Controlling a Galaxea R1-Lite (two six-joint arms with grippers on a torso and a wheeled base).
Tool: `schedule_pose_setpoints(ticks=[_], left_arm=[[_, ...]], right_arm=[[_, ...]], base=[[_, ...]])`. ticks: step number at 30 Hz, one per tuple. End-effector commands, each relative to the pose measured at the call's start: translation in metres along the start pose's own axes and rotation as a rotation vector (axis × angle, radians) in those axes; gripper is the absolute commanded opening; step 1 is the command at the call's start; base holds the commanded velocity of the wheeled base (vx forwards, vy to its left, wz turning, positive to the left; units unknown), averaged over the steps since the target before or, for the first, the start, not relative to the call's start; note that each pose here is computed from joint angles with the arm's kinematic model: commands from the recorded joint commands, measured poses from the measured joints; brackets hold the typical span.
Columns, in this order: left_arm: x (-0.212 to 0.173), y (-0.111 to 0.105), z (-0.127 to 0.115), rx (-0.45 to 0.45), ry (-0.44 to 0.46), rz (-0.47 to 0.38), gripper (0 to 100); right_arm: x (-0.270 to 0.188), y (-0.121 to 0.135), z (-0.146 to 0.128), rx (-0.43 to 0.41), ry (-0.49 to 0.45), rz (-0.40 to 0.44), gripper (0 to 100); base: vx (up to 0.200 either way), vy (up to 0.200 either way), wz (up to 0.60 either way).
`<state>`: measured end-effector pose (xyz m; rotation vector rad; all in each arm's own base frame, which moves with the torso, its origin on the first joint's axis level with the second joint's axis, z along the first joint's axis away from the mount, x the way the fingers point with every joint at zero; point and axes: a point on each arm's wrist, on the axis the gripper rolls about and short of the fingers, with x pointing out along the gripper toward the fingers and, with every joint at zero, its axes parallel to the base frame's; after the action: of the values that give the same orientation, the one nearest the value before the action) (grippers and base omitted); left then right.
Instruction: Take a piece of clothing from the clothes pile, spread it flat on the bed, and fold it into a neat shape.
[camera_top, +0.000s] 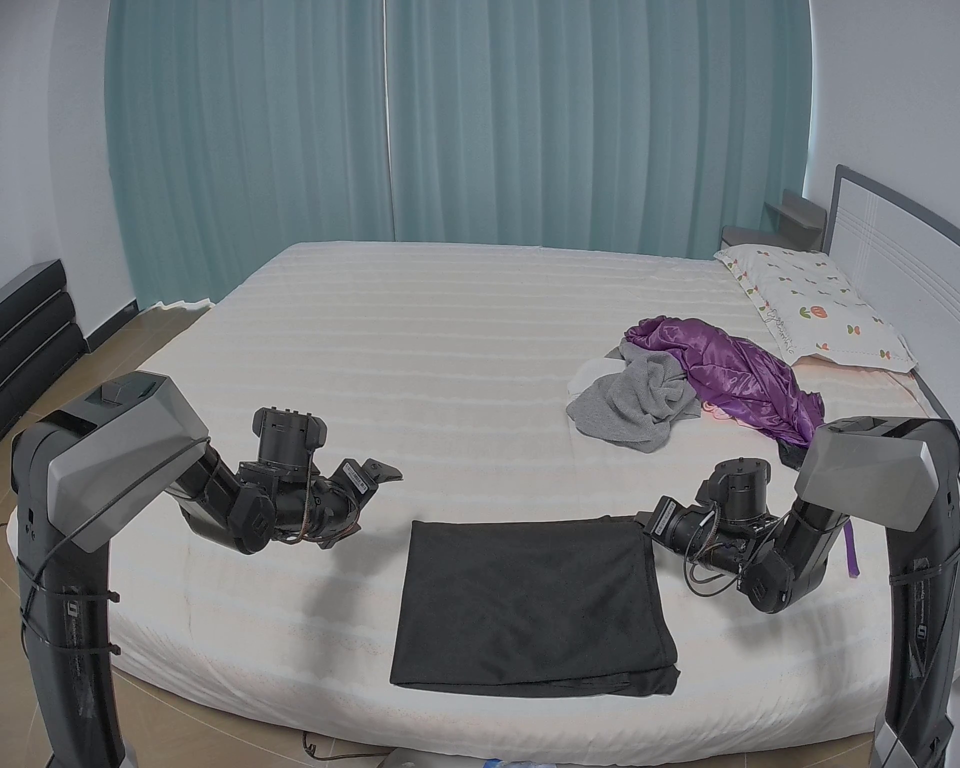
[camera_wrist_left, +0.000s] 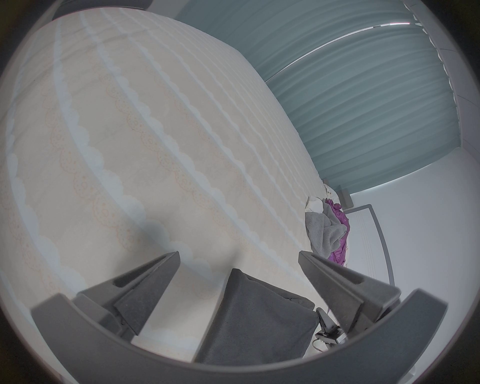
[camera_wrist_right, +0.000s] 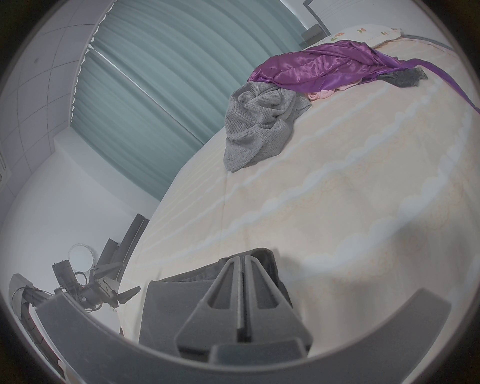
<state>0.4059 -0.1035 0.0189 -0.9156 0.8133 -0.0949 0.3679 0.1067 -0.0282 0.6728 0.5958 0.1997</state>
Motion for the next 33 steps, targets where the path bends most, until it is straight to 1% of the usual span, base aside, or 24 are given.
schedule_pose_setpoints(ticks=[1, 9, 10, 15, 18, 23, 27, 29, 30, 31, 32, 33], left_arm=[[0.000, 0.000, 0.000, -0.001, 0.001, 0.001, 100], [0.000, 0.000, -0.001, 0.002, 0.002, 0.001, 100], [0.000, 0.000, -0.001, 0.002, 0.002, 0.001, 100], [0.000, 0.000, -0.001, 0.001, 0.003, 0.002, 100], [-0.002, 0.001, -0.003, 0.003, 0.011, 0.006, 100], [-0.010, 0.002, -0.016, 0.021, 0.042, 0.022, 100], [-0.020, 0.002, -0.024, 0.027, 0.058, 0.029, 100], [-0.027, 0.006, -0.028, 0.017, 0.067, 0.045, 100], [-0.027, 0.006, -0.028, 0.017, 0.067, 0.045, 100], [-0.032, 0.009, -0.033, 0.014, 0.076, 0.060, 100], [-0.040, 0.013, -0.041, 0.013, 0.098, 0.079, 100], [-0.046, 0.015, -0.045, 0.012, 0.104, 0.084, 100]], right_arm=[[0.000, -0.002, 0.002, 0.003, -0.002, -0.004, 0], [0.001, -0.006, 0.001, 0.008, 0.005, -0.019, 0], [0.001, -0.007, 0.002, 0.009, 0.002, -0.019, 100], [-0.002, -0.008, 0.006, 0.021, -0.009, -0.015, 100], [-0.012, -0.004, 0.012, 0.047, -0.026, -0.005, 100], [-0.041, -0.003, 0.022, 0.157, -0.069, 0.008, 100], [-0.063, -0.010, 0.017, 0.217, -0.075, -0.007, 100], [-0.078, -0.015, 0.015, 0.271, -0.089, -0.011, 100], [-0.078, -0.015, 0.015, 0.271, -0.089, -0.011, 100], [-0.085, -0.017, 0.013, 0.308, -0.100, -0.008, 100], [-0.093, -0.021, 0.010, 0.366, -0.111, -0.003, 100], [-0.096, -0.023, 0.006, 0.392, -0.112, 0.000, 100]], base=[[0.000, 0.000, 0.00], [0.000, 0.000, 0.00], [0.000, 0.000, 0.00], [0.000, 0.000, 0.00], [0.000, 0.000, 0.00], [0.000, 0.000, 0.00], [0.000, 0.000, 0.00], [0.000, 0.000, 0.00], [0.000, 0.000, 0.00], [0.000, 0.000, 0.00], [0.000, 0.000, 0.00], [0.000, 0.000, 0.00]])
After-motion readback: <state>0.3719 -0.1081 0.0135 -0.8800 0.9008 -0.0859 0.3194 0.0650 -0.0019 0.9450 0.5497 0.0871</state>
